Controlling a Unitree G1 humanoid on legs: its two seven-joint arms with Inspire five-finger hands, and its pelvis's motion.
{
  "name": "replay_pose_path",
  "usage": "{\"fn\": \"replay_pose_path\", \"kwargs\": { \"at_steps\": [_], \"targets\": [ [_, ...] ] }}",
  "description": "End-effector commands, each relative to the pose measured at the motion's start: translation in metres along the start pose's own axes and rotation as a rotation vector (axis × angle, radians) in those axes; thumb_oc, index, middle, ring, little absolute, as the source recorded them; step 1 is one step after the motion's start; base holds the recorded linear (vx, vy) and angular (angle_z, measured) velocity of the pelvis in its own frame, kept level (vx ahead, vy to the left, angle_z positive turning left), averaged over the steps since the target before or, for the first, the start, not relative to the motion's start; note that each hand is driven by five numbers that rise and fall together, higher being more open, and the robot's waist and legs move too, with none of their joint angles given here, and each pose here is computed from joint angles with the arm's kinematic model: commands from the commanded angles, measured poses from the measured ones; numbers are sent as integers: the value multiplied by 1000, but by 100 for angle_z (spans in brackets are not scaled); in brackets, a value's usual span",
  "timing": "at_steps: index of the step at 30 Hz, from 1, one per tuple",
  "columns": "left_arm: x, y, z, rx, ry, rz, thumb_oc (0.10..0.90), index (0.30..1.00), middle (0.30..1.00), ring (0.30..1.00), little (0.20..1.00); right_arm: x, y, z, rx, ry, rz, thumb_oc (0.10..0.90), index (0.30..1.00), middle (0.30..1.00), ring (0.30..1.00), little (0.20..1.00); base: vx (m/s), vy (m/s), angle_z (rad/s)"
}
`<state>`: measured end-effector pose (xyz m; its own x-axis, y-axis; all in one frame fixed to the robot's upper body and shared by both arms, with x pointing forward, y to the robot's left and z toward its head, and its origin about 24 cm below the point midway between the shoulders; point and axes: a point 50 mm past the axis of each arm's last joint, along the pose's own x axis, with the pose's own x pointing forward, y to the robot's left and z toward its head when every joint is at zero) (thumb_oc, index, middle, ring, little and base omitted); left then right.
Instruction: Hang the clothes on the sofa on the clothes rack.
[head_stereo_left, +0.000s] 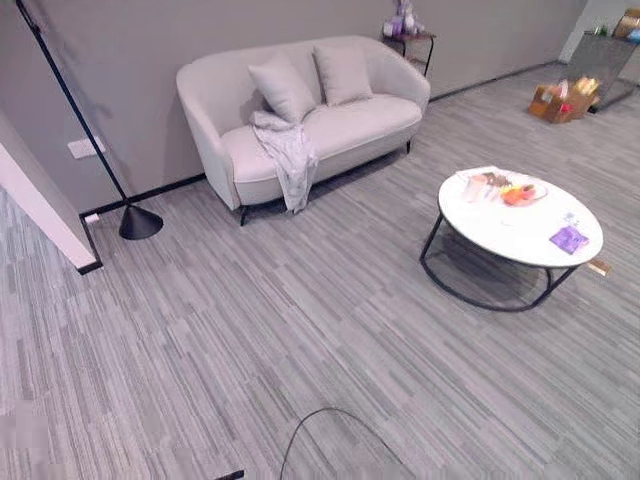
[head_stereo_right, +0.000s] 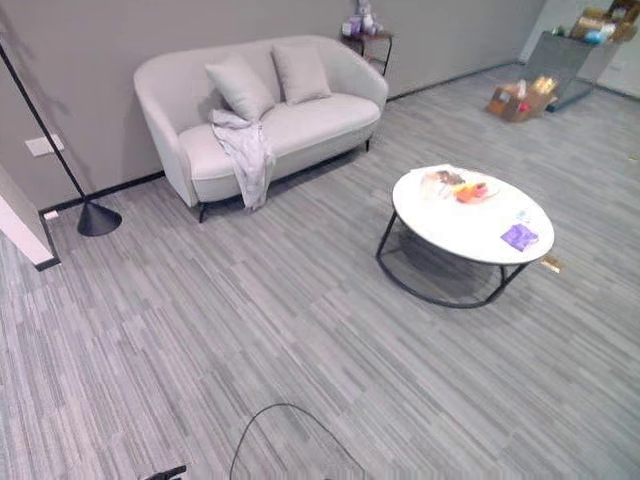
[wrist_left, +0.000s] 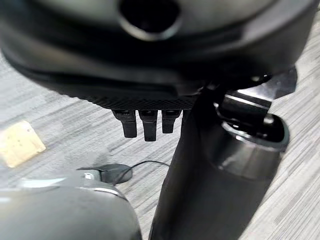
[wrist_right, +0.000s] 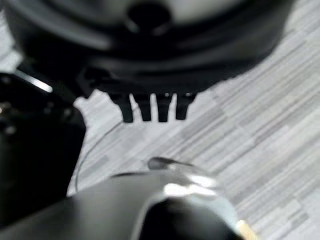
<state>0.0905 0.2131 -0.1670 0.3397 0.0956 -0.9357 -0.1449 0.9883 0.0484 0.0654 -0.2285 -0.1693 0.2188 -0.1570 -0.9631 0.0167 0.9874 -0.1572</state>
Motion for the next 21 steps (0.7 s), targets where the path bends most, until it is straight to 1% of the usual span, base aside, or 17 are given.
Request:
{"fn": "replay_pose_path", "kwargs": {
  "at_steps": [1, 3, 5, 7, 10, 14, 15, 17, 18, 19, 21],
  "targets": [
    [1, 1, 5, 44, -5, 3, 800, 900, 900, 900, 900, 0, 8, 0, -32, 10, 23, 800, 900, 900, 900, 900, 37, 115, 4],
    [1, 3, 8, 56, -8, 10, 800, 900, 900, 900, 900, 1, 6, 3, -30, -2, 14, 800, 900, 900, 900, 900, 124, -5, 40],
    [0, 6, 5, 97, 10, 12, 800, 900, 900, 900, 900, 0, -3, -1, 39, 15, -6, 800, 900, 900, 900, 900, 285, -224, 40],
    [0, 9, 5, 103, 13, 23, 800, 900, 900, 900, 900, 0, -4, -5, 61, 35, -8, 800, 900, 900, 900, 900, 229, -240, 23],
    [0, 8, 6, 119, 9, 19, 800, 900, 900, 900, 900, -1, -1, -17, 58, 78, 11, 800, 900, 900, 900, 900, 401, -429, 5],
    [0, 8, 6, 79, -2, 31, 800, 900, 900, 900, 900, -2, -1, -22, 34, 90, 8, 800, 900, 900, 900, 900, 263, -361, 32],
    [0, 5, 6, 67, -8, 25, 800, 900, 900, 900, 900, -2, -3, -21, 14, 85, 1, 800, 900, 900, 900, 900, 182, -458, 42],
    [1, -2, 5, 69, -12, 15, 800, 900, 900, 900, 900, -1, -2, -7, -98, 34, 8, 800, 900, 900, 900, 900, 216, -563, 11],
    [1, -2, 5, 69, -12, 15, 800, 900, 900, 900, 900, -1, -2, -7, -98, 34, 8, 800, 900, 900, 900, 900, 277, -661, 10],
    [1, -6, 3, 79, -5, 5, 800, 900, 900, 900, 900, 0, 3, 3, -187, -12, 25, 800, 900, 900, 900, 900, 287, -674, 19],
    [1, -6, 1, 68, 3, 2, 800, 900, 900, 900, 900, 0, 7, 2, -232, -13, 33, 800, 900, 900, 900, 900, 274, -676, 16]
  ]
}}
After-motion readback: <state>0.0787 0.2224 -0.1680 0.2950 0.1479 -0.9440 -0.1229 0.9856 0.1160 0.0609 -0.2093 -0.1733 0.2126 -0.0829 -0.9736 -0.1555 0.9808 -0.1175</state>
